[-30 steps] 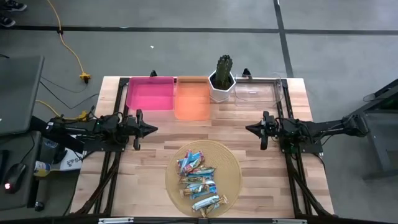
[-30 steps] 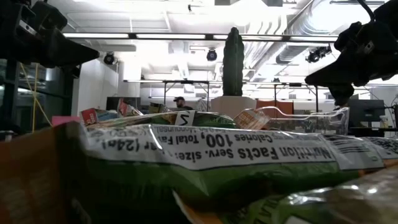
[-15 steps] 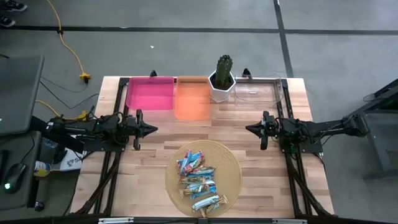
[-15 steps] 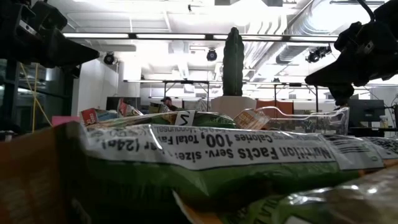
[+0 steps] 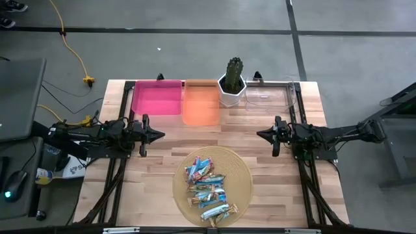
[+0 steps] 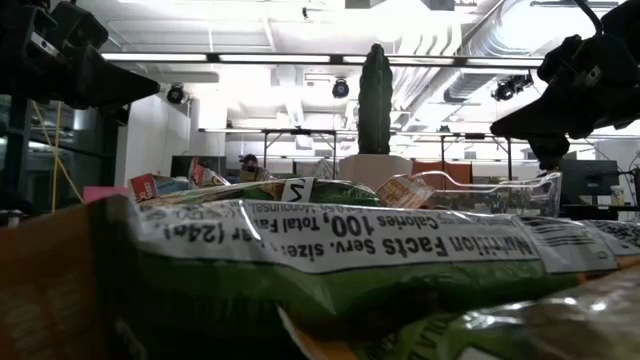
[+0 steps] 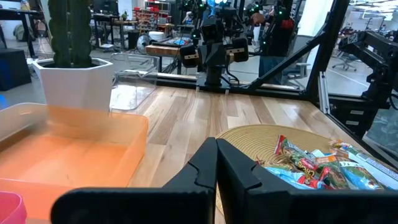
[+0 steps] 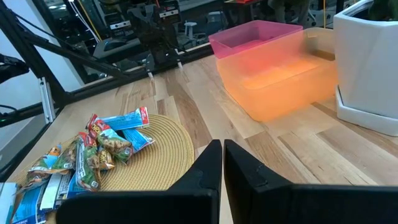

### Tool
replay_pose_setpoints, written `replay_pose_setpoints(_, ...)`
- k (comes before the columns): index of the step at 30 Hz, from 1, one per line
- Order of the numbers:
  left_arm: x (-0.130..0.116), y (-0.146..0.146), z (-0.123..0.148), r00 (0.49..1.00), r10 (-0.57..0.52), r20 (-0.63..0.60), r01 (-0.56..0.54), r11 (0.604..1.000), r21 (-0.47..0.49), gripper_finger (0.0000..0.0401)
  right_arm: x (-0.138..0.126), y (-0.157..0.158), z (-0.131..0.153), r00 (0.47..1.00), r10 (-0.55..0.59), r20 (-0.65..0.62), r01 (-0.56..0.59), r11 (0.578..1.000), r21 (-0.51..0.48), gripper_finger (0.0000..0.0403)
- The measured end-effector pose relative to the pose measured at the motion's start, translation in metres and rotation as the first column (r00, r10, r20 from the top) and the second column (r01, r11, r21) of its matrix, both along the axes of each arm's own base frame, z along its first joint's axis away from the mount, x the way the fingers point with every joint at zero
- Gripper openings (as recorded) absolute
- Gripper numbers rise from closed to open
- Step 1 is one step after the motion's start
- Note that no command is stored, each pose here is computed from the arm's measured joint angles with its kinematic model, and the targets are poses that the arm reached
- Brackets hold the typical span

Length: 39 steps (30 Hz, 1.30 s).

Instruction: Pick and place Granola Bars by type

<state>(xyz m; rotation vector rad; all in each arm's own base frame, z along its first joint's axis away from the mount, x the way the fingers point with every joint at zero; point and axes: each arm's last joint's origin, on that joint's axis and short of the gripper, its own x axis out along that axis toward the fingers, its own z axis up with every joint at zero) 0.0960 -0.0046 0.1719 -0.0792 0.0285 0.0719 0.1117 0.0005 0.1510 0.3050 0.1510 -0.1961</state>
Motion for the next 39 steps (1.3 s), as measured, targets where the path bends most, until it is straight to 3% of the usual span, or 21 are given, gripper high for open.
replay_pose_setpoints(24,0.0,0.0,0.003,0.999,-0.012,0.042,0.012,1.0,-0.011,0.0,0.0,0.0,0.0,1.0,0.0,0.0,0.0,1.0,0.001,0.0)
replay_pose_setpoints(31,0.0,-0.004,0.011,0.981,-0.131,0.14,0.159,0.965,-0.21,0.0,0.0,0.0,0.0,1.0,0.0,0.0,0.0,1.0,0.0,0.0)
replay_pose_setpoints(39,-0.007,-0.003,0.04,0.931,-0.117,0.345,0.253,0.89,-0.38,0.0,0.0,0.0,0.0,1.0,0.0,0.0,0.0,1.0,0.001,0.0)
